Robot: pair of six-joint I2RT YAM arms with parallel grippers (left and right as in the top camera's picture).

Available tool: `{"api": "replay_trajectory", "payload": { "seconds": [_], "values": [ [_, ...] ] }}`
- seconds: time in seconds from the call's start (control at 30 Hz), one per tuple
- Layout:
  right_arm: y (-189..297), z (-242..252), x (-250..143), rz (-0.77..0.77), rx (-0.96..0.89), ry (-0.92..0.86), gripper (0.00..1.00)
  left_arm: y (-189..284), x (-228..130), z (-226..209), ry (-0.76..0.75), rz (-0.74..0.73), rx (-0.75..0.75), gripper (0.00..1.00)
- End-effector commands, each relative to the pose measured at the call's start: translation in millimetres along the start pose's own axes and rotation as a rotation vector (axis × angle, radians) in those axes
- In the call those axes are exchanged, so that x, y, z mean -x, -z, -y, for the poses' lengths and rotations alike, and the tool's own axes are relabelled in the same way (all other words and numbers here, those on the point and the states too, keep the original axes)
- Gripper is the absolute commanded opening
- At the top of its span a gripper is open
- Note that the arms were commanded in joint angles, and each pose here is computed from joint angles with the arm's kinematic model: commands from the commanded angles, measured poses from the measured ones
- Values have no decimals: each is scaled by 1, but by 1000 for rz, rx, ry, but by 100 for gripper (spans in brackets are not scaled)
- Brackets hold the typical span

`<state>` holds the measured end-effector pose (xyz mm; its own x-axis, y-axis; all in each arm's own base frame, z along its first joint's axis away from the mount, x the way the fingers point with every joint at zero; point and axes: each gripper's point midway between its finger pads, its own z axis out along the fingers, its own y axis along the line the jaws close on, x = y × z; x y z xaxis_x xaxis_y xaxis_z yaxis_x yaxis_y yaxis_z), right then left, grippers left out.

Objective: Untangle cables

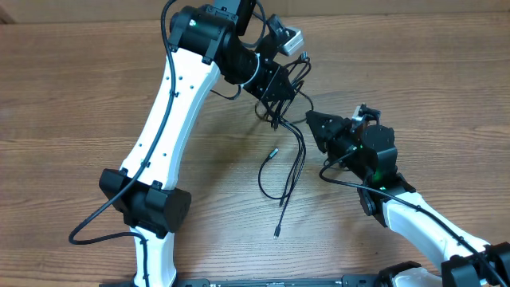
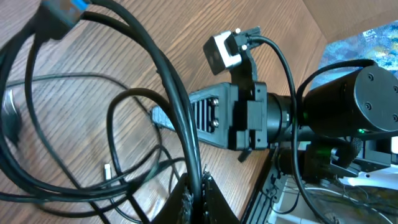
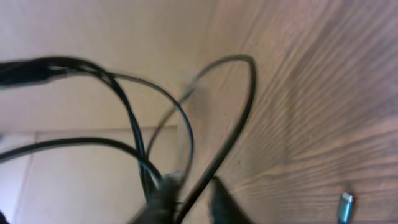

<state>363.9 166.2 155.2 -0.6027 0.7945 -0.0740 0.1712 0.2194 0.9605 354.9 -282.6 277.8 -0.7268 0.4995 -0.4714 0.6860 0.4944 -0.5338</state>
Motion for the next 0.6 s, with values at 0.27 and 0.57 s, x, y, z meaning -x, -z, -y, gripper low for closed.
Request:
{"api": "replay_trajectory", "payload": {
  "seconds": [0.27,0.57],
  "values": [
    [0,-19,2,15,78,165,4,14,5,7,-69,29,63,4],
    [0,7,-19,-106,-3,395,16,15,5,-2,-71,25,114,4]
  ]
}}
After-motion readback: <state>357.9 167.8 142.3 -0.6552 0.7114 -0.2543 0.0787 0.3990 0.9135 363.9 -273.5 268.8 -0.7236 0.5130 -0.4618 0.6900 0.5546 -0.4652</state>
